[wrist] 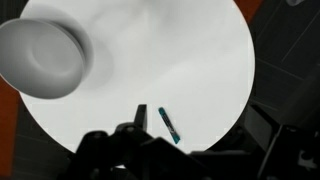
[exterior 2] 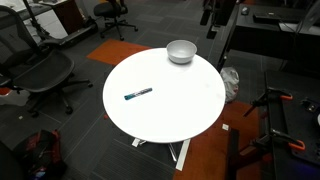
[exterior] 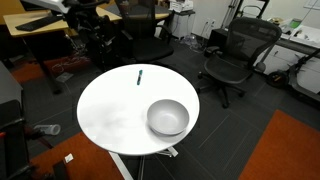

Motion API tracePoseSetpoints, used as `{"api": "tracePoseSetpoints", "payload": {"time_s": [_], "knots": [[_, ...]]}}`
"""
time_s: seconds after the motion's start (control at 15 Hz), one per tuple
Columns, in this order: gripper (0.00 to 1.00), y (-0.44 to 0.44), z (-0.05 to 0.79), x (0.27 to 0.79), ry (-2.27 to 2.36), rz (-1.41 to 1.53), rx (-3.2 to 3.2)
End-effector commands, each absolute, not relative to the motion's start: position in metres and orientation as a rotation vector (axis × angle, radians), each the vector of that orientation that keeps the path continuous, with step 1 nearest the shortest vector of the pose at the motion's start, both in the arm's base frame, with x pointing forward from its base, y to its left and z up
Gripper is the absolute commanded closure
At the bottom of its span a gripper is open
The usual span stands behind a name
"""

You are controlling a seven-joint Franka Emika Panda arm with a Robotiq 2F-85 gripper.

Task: Pick the pen on the table and put it in the bowl

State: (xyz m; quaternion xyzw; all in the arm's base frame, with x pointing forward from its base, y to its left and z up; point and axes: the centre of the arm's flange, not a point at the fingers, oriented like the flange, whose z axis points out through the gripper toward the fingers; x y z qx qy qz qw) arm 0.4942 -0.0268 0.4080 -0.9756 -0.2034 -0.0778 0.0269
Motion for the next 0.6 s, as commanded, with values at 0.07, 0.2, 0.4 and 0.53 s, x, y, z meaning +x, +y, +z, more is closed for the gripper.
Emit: {"api": "tracePoseSetpoints", "payload": {"time_s": [0.07, 0.2, 0.4, 0.53], "knots": [[0.0, 0.002, 0.375, 0.543, -0.854, -0.279, -3.013], [0.0, 0.013, 0.36, 0.563, -0.936, -0.311, -3.015], [0.0, 0.024, 0.339, 0.589, -1.011, -0.295, -2.993], [0.0, 0.03, 0.326, 0.608, -1.061, -0.283, -2.976]]}}
